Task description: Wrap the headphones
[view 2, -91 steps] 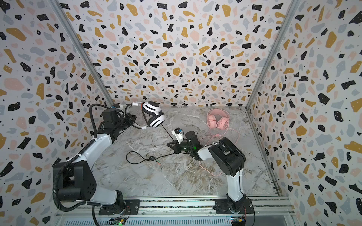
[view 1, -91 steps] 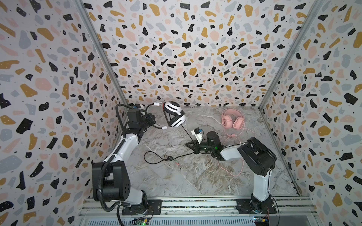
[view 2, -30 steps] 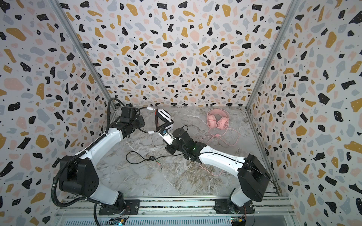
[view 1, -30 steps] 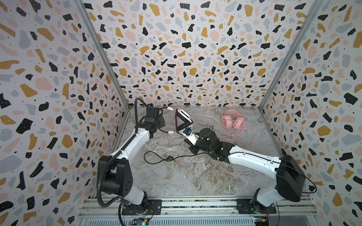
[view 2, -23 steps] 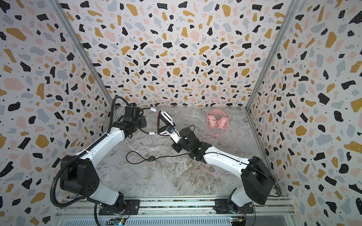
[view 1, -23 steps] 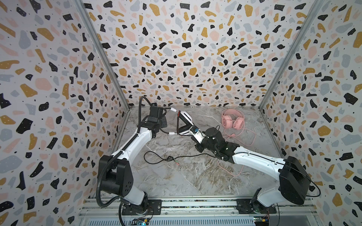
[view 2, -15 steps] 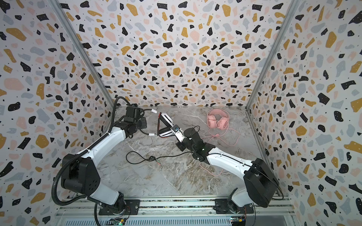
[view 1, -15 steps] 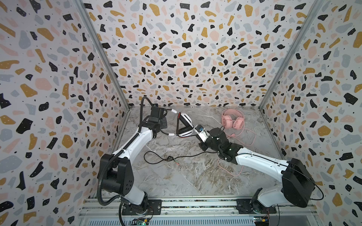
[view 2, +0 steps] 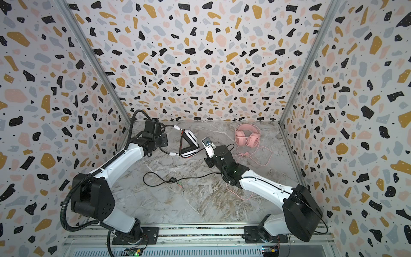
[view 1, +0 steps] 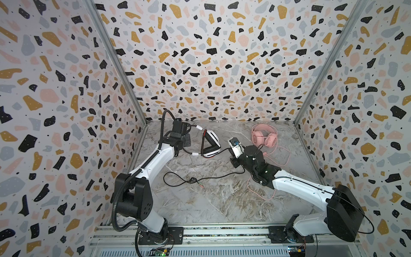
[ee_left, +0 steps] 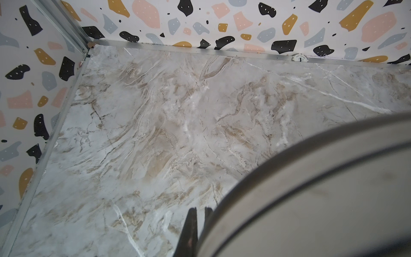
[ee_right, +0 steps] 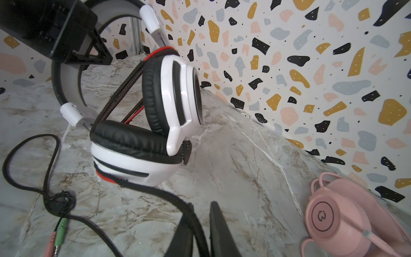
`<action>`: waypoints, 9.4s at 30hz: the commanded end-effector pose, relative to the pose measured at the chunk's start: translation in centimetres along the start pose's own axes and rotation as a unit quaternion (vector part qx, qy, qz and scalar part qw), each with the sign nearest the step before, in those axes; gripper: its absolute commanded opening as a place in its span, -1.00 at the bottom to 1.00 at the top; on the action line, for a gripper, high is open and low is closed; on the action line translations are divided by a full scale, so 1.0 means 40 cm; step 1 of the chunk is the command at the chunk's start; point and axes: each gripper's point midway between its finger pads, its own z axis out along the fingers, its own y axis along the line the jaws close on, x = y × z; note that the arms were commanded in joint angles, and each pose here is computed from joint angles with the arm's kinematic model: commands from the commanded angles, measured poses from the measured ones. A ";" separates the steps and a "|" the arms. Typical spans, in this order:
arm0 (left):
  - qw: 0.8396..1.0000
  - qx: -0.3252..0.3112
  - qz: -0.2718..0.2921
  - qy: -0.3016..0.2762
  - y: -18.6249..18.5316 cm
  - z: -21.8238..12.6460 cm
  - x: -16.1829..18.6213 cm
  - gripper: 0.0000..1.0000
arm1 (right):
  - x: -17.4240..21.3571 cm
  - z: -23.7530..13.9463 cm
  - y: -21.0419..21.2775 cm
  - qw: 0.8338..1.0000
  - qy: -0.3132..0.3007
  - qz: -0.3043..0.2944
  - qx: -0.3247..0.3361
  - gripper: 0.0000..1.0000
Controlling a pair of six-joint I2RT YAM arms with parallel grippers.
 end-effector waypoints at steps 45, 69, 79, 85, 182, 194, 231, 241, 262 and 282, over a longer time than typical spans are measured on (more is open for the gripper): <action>0.915 0.367 0.165 -0.016 -0.502 -0.214 0.064 -1.00 | 0.076 0.031 -0.125 0.993 -0.006 0.118 -0.020 -0.51; 0.884 0.448 0.113 -0.071 -0.469 -0.304 -0.023 -1.00 | 0.082 0.040 0.008 0.970 -0.049 0.145 -0.191 -0.15; 0.922 0.369 0.058 -0.102 -0.327 -0.241 -0.102 -1.00 | 0.082 0.021 -0.040 0.969 -0.052 0.166 -0.178 -0.12; 0.919 0.371 0.037 -0.126 -0.296 -0.258 -0.130 -1.00 | 0.104 0.038 -0.008 0.957 -0.037 0.184 -0.220 0.10; 0.913 0.088 -0.282 -0.282 0.182 -0.391 -0.341 -1.00 | 0.078 0.210 0.429 0.855 0.041 0.259 -0.447 0.71; 0.909 0.185 -0.263 -0.264 -0.014 -0.541 -0.425 -1.00 | 0.054 0.187 0.465 0.832 0.022 0.307 -0.462 0.96; 0.844 0.435 -0.262 -0.170 -0.442 -0.850 -0.377 -1.00 | 0.035 0.114 0.370 0.841 -0.157 0.366 -0.366 0.87; 0.842 0.424 -0.270 -0.197 -0.398 -0.879 -0.377 -1.00 | 0.067 0.104 0.290 0.844 -0.175 0.382 -0.335 0.81; 0.856 0.409 -0.239 -0.206 -0.407 -0.864 -0.379 -1.00 | -0.031 0.162 0.327 0.840 -0.189 0.348 -0.371 0.63; 0.899 0.158 -0.200 -0.355 -0.175 -0.783 -0.442 -1.00 | 0.078 0.053 0.321 0.846 -0.118 0.364 -0.370 -1.00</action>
